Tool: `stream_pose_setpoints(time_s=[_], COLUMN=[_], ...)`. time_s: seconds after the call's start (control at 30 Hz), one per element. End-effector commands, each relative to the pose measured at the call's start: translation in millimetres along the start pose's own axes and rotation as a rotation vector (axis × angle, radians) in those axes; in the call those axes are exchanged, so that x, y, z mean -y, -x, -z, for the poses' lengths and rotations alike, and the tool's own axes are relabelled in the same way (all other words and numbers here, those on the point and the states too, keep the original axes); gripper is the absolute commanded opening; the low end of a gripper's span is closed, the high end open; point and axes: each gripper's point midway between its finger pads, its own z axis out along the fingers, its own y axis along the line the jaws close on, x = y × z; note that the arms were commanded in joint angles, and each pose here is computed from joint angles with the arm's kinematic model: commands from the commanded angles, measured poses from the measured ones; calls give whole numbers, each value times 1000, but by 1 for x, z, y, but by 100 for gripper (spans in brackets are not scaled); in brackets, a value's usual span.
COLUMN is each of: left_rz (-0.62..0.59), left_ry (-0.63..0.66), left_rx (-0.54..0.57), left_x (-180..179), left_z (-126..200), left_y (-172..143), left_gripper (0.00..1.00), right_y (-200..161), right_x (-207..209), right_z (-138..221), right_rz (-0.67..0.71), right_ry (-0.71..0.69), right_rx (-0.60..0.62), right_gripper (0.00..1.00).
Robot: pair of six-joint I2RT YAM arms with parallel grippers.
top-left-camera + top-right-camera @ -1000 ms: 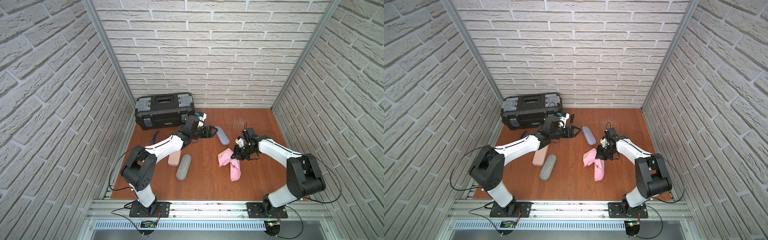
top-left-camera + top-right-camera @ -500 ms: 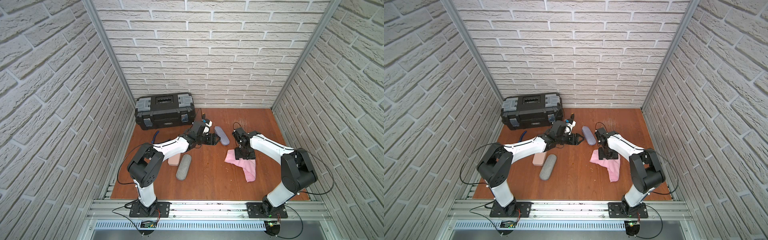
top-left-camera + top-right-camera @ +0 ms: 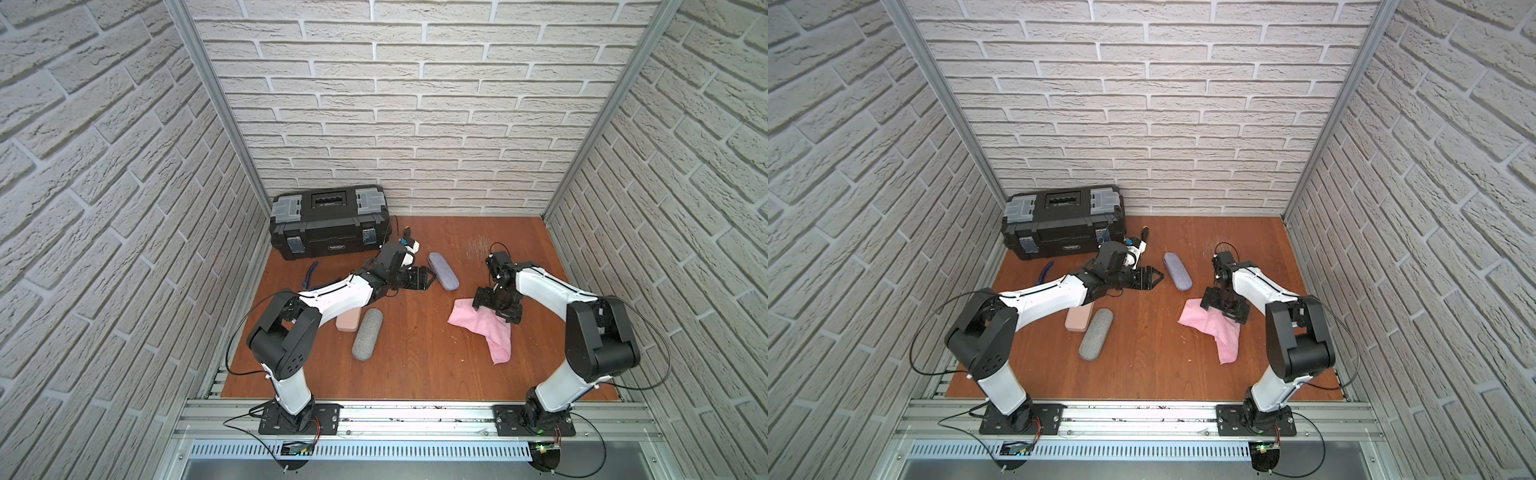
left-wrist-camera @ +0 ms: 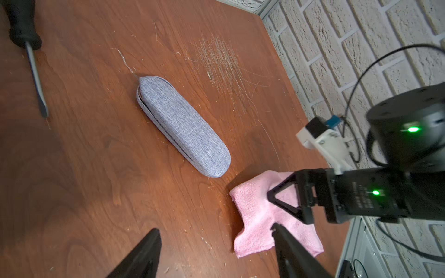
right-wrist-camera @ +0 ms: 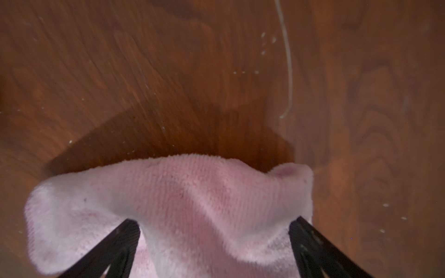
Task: Wipe the eyeglass case
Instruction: Pick up the cleaning item at the center of the board.
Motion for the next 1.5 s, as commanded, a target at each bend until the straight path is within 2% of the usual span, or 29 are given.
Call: stream_pose_setpoints(time_s=[0.0, 0.1, 0.13, 0.17, 0.2, 0.27, 0.37, 0.43, 0.47, 0.5, 0.67, 0.77, 0.83, 0.93, 1.03, 1.17, 1.23, 1.3, 1.33, 1.4, 1.47], left_rz=[-14, -6, 1, 6, 13, 6, -52, -51, -31, -15, -5, 58, 94, 62, 77, 163, 171, 166, 159, 146, 127], left_ry=[-19, -18, -14, -9, -5, -35, -95, -139, -165, -195, -287, -362, -414, -473, -493, -462, -461, -459, -461, -444, -407], left_rx=[48, 49, 44, 36, 21, -12, -71, -104, -108, -109, -76, -32, 12, 8, 28, 110, 138, 156, 161, 165, 163], left_x=[7, 8, 7, 7, 7, 18, 46, 57, 60, 63, 67, 57, 58, 77, 82, 57, 52, 51, 51, 48, 41], left_z=[13, 15, 15, 16, 16, 15, 5, -5, -10, -13, -15, -7, -1, 0, -5, -2, 2, 5, 7, 6, 5], left_y=[11, 10, 9, 8, 6, 1, -17, -30, -33, -34, -19, -6, 4, 2, 5, 26, 36, 43, 46, 47, 45], left_gripper=[75, 75, 74, 74, 73, 73, 82, 89, 96, 98, 98, 96, 94, 90, 79, 35, 24, 12, 3, 0, 0], right_y=[-4, -1, 1, 3, 5, 9, 6, 1, -3, -7, -30, -37, -38, -33, -29, -24, -22, -18, -16, -12, -7], right_x=[-12, -18, -24, -33, -39, -52, -77, -93, -104, -113, -154, -162, -169, -183, -194, -191, -189, -184, -179, -165, -139], right_z=[-15, -23, -23, -21, -18, -1, 40, 67, 81, 91, 140, 159, 172, 192, 208, 208, 203, 198, 195, 187, 180], right_rz=[-54, -49, -33, -10, 8, 58, 137, 176, 204, 217, 322, 369, 370, 331, 316, 295, 273, 244, 232, 212, 189], right_ry=[52, 86, 120, 165, 203, 292, 453, 560, 633, 690, 992, 1092, 1171, 1286, 1356, 1306, 1255, 1193, 1141, 1009, 818], right_rx=[-25, -13, -4, 8, 19, 66, 125, 155, 165, 165, 141, 120, 97, 77, 72, 96, 95, 102, 113, 145, 186], right_gripper=[91, 69, 54, 33, 22, 11, 3, 3, 3, 3, 3, 3, 3, 3, 3, 6, 17, 38, 48, 60, 65])
